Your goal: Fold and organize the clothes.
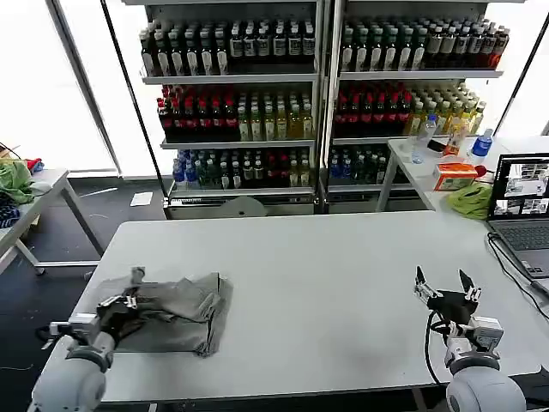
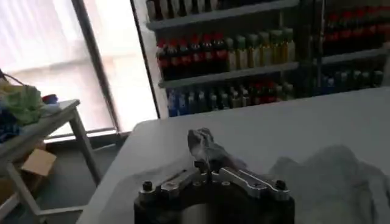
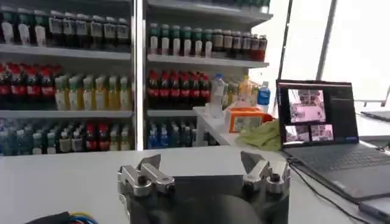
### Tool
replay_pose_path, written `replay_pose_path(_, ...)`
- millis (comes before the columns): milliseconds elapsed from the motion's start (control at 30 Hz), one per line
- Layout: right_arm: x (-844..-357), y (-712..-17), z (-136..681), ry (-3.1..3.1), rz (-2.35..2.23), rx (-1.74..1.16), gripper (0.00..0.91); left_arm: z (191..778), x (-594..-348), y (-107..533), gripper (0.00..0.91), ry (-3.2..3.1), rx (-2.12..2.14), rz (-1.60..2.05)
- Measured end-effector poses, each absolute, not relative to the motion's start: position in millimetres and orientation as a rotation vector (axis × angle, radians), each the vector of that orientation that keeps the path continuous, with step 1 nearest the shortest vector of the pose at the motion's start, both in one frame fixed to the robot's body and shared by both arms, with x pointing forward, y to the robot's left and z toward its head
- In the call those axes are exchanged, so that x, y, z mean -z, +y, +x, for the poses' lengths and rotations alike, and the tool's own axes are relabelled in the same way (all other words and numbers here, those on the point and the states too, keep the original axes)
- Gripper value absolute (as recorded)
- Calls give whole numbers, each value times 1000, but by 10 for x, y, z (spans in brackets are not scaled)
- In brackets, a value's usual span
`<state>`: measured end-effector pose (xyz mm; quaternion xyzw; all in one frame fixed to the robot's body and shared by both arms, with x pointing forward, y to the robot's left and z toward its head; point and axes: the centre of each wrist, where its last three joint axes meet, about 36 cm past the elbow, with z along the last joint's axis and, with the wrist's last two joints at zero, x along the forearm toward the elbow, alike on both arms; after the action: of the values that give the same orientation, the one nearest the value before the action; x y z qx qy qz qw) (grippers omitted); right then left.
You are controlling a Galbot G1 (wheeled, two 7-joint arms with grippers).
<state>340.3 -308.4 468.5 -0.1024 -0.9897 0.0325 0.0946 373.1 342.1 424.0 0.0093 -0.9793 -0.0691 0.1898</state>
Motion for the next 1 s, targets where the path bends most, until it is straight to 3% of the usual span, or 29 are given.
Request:
replay_pose_path(800, -4569, -3065, 3275, -2901, -321, -91, 907, 3664, -4283, 2347, 10, -2722, 122, -303)
replay_pose_path(833, -4568, -3065, 3275, -2901, -320, -92, 907, 3667, -4278, 2334, 756, -2722, 121, -308)
replay_pose_path(867, -4567, -3066, 3276, -2901, -319, -92, 907, 3669, -4270, 2318, 907, -2720, 118, -314)
replay_pose_path(1000, -4559, -3065, 3292, -2901, -314, -92, 907, 3695, -4212, 2282, 907, -2717, 114, -321)
